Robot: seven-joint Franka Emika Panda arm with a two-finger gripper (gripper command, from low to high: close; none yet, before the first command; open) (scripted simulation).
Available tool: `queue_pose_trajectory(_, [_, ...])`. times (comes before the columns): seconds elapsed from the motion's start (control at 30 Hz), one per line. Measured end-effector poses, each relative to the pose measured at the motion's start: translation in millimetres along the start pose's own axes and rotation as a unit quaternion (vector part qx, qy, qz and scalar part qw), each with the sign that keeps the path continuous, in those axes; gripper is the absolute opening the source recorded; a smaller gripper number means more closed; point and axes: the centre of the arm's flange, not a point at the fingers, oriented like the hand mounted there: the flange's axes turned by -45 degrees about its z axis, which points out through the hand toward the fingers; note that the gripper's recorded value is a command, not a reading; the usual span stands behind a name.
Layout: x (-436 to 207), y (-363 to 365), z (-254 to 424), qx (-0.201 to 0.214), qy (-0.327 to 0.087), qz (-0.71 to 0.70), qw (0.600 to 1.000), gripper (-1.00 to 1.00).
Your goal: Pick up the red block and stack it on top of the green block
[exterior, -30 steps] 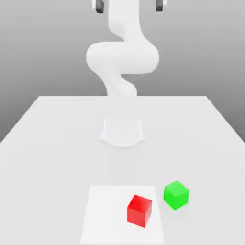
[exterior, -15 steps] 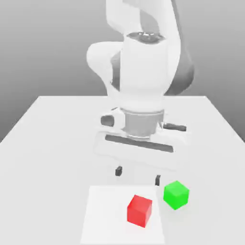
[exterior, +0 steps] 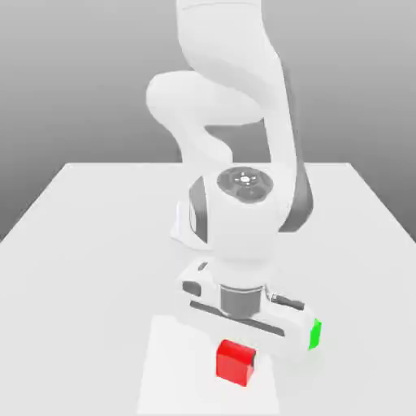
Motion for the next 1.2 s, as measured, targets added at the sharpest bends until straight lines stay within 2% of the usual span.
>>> queue_pose_trajectory(0.17, [-4, -2, -49, -0.001, 0.000, -0.012, 1.000, -1.00])
queue_pose_trajectory(0.33, [-48, -38, -70, -0.002, 0.000, -0.155, 0.988, -1.00])
queue_pose_trajectory(0.53, [-103, -64, -88, -0.001, -0.001, -0.326, 0.945, -1.00])
queue_pose_trajectory(0.77, [-113, -68, -35, -0.001, -0.001, -0.361, 0.932, -1.00])
queue_pose_trajectory(0.8, [-113, -68, -28, -0.001, -0.001, -0.362, 0.932, 1.00])
queue_pose_trajectory(1.03, [-113, -68, -28, -0.001, -0.001, -0.362, 0.932, 1.00])
queue_pose_trajectory(1.2, [-113, -69, -73, -0.002, 0.000, -0.363, 0.932, 1.00])
